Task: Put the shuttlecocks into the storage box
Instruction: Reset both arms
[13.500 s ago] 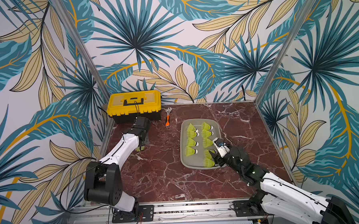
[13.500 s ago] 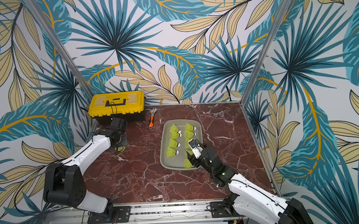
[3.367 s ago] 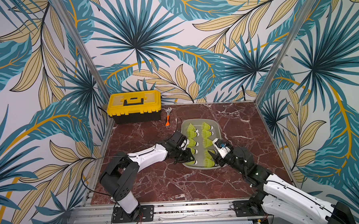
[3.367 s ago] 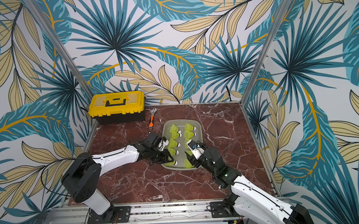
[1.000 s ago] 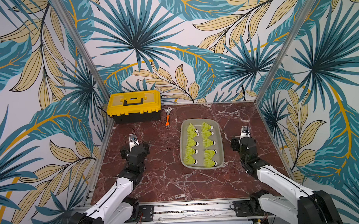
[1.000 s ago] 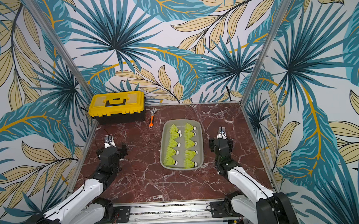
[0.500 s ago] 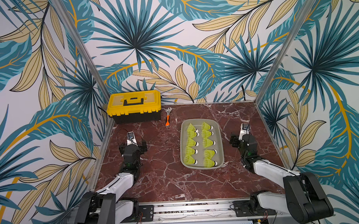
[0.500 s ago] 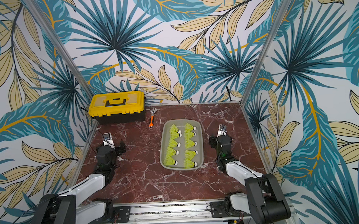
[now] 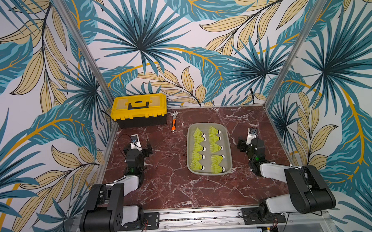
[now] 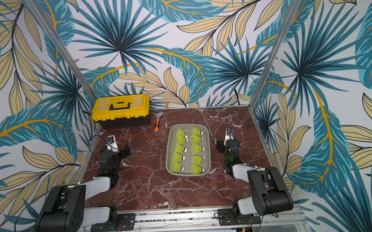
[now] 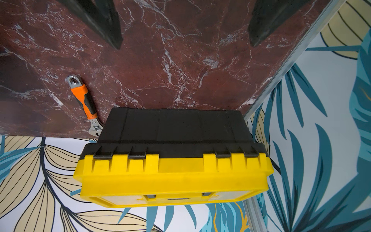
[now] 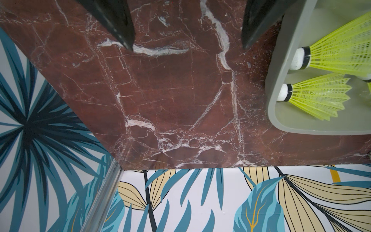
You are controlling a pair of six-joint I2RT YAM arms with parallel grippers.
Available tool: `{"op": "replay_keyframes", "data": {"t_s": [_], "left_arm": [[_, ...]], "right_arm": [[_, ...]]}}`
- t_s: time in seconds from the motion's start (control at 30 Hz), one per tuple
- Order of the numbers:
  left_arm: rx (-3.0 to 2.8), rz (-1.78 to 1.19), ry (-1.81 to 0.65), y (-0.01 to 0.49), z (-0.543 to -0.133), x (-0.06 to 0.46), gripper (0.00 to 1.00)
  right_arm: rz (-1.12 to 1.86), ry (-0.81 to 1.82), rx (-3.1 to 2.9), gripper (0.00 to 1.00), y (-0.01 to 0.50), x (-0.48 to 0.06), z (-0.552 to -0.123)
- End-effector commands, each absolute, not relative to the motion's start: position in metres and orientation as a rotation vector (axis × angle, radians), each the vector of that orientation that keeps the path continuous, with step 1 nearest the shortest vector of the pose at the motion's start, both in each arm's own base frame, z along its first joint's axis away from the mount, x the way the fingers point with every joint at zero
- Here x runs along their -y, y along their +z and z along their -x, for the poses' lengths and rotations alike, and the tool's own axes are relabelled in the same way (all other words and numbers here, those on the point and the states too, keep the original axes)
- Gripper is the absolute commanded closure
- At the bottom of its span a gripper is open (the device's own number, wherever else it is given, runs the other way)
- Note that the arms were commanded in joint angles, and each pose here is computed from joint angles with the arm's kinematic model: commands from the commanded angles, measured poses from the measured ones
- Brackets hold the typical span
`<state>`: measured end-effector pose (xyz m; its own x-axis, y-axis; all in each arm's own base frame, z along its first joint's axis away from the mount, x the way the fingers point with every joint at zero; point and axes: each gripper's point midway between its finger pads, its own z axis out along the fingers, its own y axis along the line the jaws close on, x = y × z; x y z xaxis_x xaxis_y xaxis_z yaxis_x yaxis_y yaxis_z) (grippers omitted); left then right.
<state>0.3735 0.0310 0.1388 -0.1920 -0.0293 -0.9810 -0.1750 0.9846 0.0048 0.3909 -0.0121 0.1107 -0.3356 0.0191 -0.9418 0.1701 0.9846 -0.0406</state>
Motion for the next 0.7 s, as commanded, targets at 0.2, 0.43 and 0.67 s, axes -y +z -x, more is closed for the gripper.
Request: {"op": "replay_keyframes", "data": {"t_s": [0.2,0.43,0.67], "left_arm": [[-1.697,0.051,0.006,0.126,-0.387,-0.015,0.0],[-1.791,0.059,0.006,0.117,-0.403,-0.017,0.0],[-1.8,0.051,0.003,0.116,-0.405,-0.016,0.0]], "right_arm": [[-0.118,-0.128,-1.871,0.16,0.112,0.01,-0.398],[-0.117,-0.126,-1.876,0.09,0.111,0.01,-0.399],[-0.118,-0.122,-1.877,0.0,0.111,0.01,-0.4]]}}
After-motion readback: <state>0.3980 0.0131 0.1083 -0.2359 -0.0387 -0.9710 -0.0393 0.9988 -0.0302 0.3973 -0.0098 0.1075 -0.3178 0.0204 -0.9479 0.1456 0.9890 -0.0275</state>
